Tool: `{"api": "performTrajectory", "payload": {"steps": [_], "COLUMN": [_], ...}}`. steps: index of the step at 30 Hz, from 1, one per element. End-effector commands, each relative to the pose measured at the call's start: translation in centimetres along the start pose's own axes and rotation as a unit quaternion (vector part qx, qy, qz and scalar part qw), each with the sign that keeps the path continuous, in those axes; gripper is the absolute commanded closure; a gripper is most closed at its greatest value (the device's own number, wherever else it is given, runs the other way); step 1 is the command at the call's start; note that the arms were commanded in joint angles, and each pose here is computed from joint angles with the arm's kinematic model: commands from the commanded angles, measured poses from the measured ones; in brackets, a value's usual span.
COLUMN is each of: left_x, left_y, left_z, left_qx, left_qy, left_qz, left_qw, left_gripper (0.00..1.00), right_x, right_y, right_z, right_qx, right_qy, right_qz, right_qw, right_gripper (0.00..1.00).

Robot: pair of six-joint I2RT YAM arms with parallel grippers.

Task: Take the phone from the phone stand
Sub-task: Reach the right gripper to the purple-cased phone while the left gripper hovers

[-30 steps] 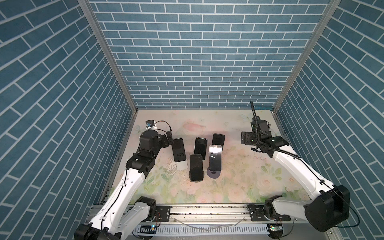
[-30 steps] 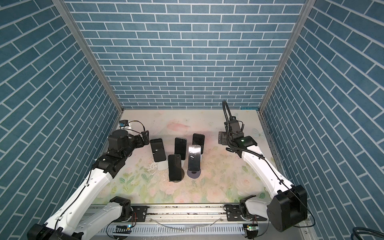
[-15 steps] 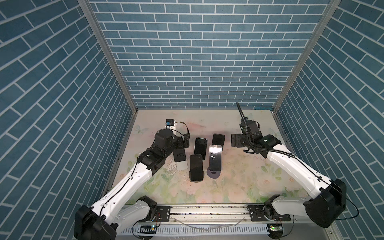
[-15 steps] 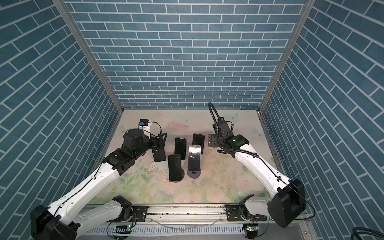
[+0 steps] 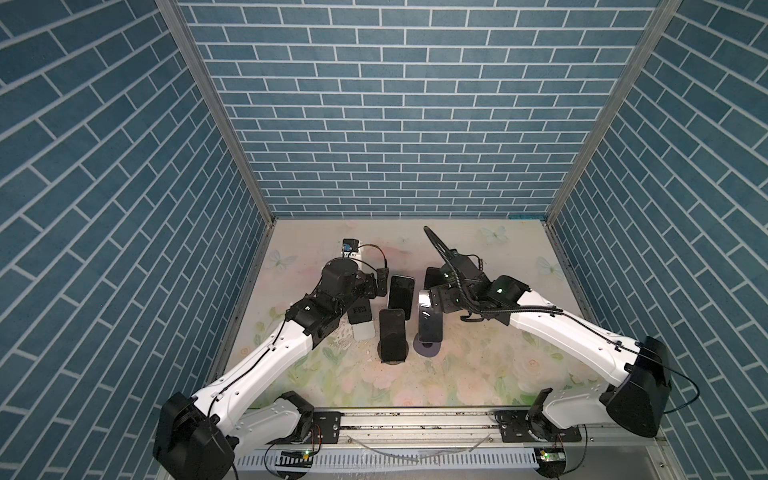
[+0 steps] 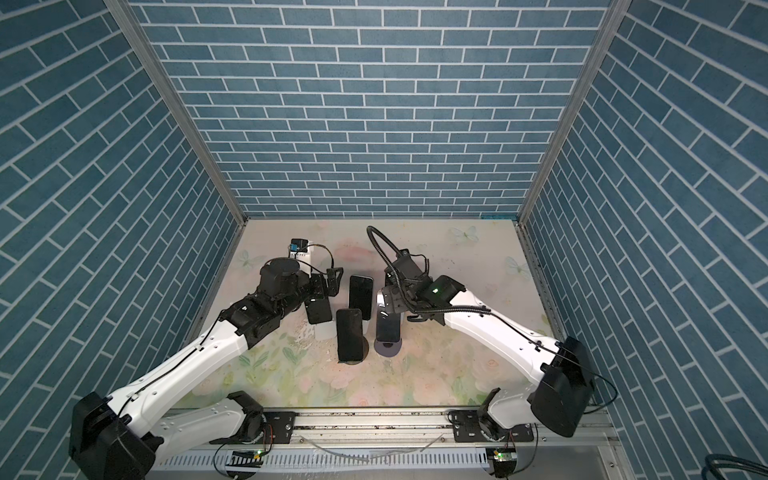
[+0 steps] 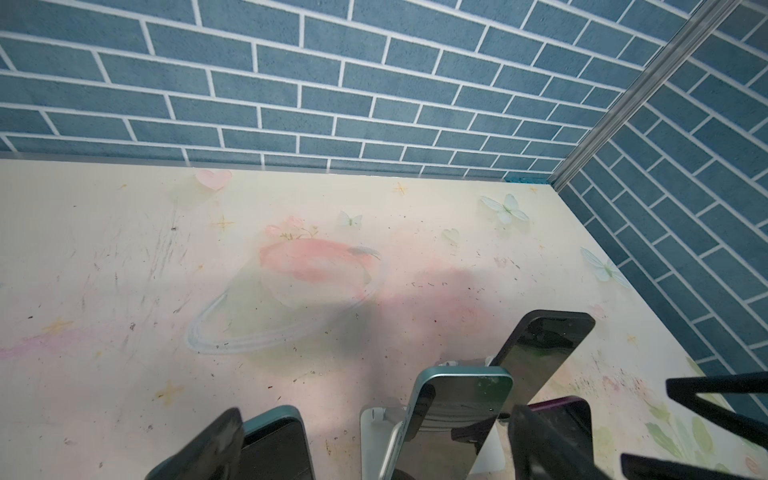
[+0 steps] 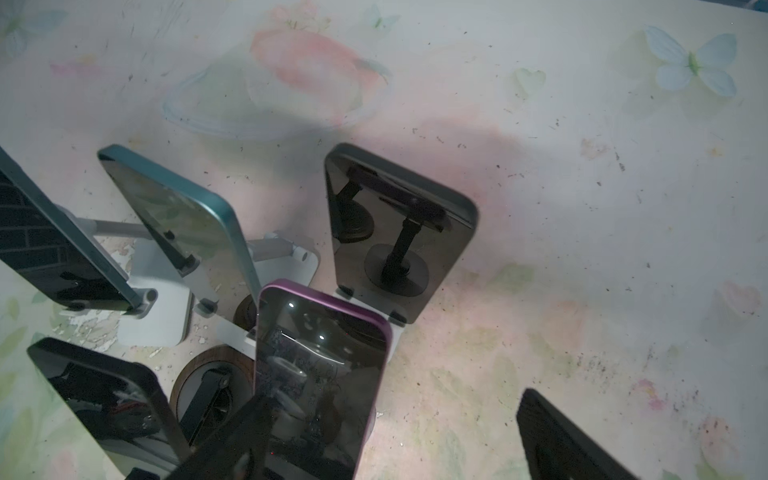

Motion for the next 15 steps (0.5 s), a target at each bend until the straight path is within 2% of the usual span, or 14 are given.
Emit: {"api": "performTrajectory", "payload": {"steps": [1, 8, 15], "left_x": [0.8, 0.4, 0.2], "left_y": [-0.2, -0.3, -0.9], "left_z": [-0.7, -1.4, -0.7], "left_qx": [-0.009, -0.054, -0.043], "left_qy": [0.000, 0.012, 0.015], "left_qz": [-0.018, -0.003, -0.013], "left_qw": [1.000, 0.998, 0.999], "left_gripper": [0.00, 0.00, 0.00], "right_x": [1.0, 1.2, 0.7], "right_y": [-0.5, 0.2, 1.3], "right_z": [1.0, 2.5, 3.0], "right_qx": [-0.014, -0.019, -0.033], "right_qy": [0.013, 0.011, 0.023], "right_qz": [-0.002, 0.006, 0.024], "right_qw": [1.000, 1.000, 0.999], "right_gripper": [0.05, 0.01, 0.01]}}
Point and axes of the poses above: each gripper's point midway between its finger pads, its own y axis out along the fingers, its own z axis along the line the jaws close on, x = y × z, the point moved 8 cm from there along -y, back along the fingers, and after that the axes turned 15 degrees about -y, right-handed, at the moved point
